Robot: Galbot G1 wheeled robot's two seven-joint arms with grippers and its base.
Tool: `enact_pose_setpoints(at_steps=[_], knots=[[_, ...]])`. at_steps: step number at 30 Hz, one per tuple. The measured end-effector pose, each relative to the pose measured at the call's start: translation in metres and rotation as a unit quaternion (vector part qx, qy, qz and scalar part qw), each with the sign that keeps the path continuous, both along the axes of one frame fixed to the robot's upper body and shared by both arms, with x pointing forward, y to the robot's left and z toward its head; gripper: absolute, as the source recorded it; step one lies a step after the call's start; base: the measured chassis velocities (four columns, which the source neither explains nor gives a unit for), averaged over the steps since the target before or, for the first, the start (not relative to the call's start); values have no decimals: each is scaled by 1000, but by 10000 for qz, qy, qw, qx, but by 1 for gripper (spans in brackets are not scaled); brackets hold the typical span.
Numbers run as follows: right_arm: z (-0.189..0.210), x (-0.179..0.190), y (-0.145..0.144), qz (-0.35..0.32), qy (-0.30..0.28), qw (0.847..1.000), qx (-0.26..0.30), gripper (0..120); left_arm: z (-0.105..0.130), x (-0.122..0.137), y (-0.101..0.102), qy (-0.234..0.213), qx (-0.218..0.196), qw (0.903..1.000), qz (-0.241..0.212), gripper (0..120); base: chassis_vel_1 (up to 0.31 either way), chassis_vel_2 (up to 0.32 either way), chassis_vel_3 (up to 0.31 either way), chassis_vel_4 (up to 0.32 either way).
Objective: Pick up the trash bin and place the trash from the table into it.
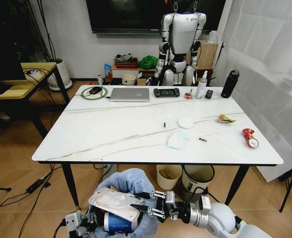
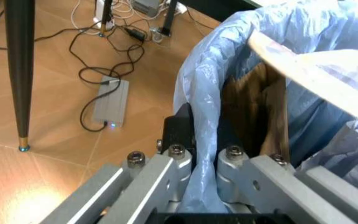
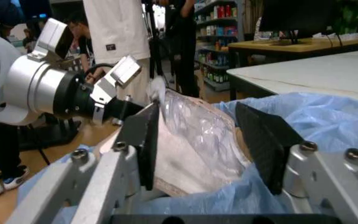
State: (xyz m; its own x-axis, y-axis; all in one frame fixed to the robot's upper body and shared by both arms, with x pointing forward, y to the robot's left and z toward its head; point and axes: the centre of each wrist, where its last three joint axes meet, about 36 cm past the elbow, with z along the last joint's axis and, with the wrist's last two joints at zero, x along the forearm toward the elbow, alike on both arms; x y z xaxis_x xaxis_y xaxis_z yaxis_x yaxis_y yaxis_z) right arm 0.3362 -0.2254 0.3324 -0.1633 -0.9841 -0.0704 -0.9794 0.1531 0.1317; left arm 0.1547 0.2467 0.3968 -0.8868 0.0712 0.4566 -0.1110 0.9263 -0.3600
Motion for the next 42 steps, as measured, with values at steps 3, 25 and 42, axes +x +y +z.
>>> enact_pose_setpoints(at_steps=[3, 25, 42], knots=[[3, -2, -3, 27, -16, 10000, 3, 57, -1, 0, 2, 13, 7, 10000, 28, 0, 0, 0, 0, 0], [75, 82, -84, -3608, -448, 9312, 253, 100, 9, 0, -1, -74, 12, 10000, -58, 0, 0, 0, 0, 0], [34, 140, -93, -4590, 1048, 8738, -1219, 98, -6, 11, -7, -64, -134, 9998, -137, 0, 0, 0, 0, 0]])
